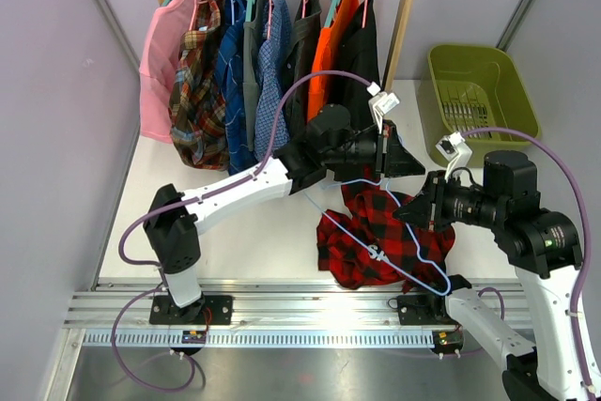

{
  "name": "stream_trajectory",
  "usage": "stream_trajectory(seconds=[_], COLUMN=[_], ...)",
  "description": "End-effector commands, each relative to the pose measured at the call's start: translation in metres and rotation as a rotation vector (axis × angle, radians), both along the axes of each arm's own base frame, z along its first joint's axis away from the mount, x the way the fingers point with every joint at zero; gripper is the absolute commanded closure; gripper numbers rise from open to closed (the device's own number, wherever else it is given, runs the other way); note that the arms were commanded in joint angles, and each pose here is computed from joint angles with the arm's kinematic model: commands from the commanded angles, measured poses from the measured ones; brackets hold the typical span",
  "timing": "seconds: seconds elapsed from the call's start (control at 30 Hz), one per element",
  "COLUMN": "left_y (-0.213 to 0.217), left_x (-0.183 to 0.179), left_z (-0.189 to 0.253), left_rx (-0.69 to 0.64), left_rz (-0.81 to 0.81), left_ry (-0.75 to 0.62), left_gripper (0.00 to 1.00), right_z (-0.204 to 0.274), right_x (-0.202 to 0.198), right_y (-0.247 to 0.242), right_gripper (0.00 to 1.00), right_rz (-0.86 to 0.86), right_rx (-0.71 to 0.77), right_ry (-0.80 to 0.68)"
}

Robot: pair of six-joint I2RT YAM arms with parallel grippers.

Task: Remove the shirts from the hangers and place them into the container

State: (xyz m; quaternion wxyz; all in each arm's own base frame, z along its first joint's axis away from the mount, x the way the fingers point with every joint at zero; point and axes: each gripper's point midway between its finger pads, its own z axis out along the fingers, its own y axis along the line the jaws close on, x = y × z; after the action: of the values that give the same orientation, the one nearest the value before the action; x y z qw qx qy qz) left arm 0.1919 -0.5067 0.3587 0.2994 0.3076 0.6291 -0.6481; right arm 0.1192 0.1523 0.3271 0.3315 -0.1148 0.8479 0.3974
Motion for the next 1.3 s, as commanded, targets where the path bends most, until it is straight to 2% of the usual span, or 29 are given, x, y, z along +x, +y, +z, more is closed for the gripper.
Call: stream_trajectory(seconds=[0.0, 0.1, 0.13, 0.2, 0.23, 0.27, 0.33, 0.37, 0.43, 0.5, 0.57, 0.6, 0.7, 0.87, 1.0, 1.27], left_y=[-0.002, 0.003, 0.008, 0.016, 0.026, 0.034, 0.051, 0.073, 0.098, 0.140, 0.164, 0.194, 0.232, 0.261, 0.275, 0.290], left_x=[0.006, 0.009, 0.008, 0.007, 0.008, 0.007, 0.011, 0.001, 0.001, -0.017, -0.019, -0.034, -0.045, -0.059, -0.063, -0.068], left_z=[0.027, 0.032, 0.041, 0.049, 0.061, 0.070, 0.083, 0.106, 0.114, 0.147, 0.140, 0.160, 0.153, 0.129, 0.107, 0.086], left_rx=[-0.045, -0.038, -0.049, -0.049, -0.050, -0.055, -0.055, -0.076, -0.057, -0.127, -0.115, -0.174, -0.188, -0.159, -0.127, -0.119], left_rz=[0.033, 0.065, 0.079, 0.100, 0.138, 0.161, 0.236, 0.266, 0.349, 0.408, 0.474, 0.506, 0.572, 0.597, 0.618, 0.645], left_ry=[-0.036, -0.059, -0.084, -0.108, -0.138, -0.159, -0.218, -0.251, -0.305, -0.355, -0.367, -0.389, -0.381, -0.327, -0.295, -0.244], left_gripper=[1.00, 0.98, 0.67, 0.39, 0.11, 0.01, 0.01, 0.01, 0.01, 0.01, 0.01, 0.01, 0.01, 0.01, 0.01, 0.01], right_z=[-0.002, 0.004, 0.008, 0.016, 0.018, 0.019, 0.028, 0.031, 0.044, 0.055, 0.073, 0.079, 0.105, 0.121, 0.156, 0.193], right_x=[0.005, 0.004, 0.004, 0.002, 0.003, 0.002, 0.001, 0.000, -0.002, -0.003, -0.004, -0.003, -0.004, 0.003, -0.020, -0.046], right_y=[-0.004, -0.009, -0.012, -0.016, -0.019, -0.022, -0.030, -0.034, -0.046, -0.054, -0.065, -0.067, -0.079, -0.099, -0.086, -0.080], right_gripper=[1.00, 1.00, 1.00, 1.00, 1.00, 1.00, 1.00, 1.00, 1.00, 1.00, 1.00, 1.00, 1.00, 1.00, 1.00, 1.00], right_rz=[-0.023, -0.048, -0.061, -0.075, -0.097, -0.110, -0.153, -0.173, -0.229, -0.274, -0.330, -0.347, -0.413, -0.520, -0.454, -0.416], right_rx=[-0.029, -0.047, -0.056, -0.062, -0.075, -0.085, -0.105, -0.115, -0.139, -0.152, -0.161, -0.162, -0.156, -0.199, -0.074, 0.058], right_ry=[-0.013, -0.034, -0.052, -0.080, -0.088, -0.093, -0.121, -0.132, -0.179, -0.220, -0.280, -0.299, -0.380, -0.436, -0.570, -0.723])
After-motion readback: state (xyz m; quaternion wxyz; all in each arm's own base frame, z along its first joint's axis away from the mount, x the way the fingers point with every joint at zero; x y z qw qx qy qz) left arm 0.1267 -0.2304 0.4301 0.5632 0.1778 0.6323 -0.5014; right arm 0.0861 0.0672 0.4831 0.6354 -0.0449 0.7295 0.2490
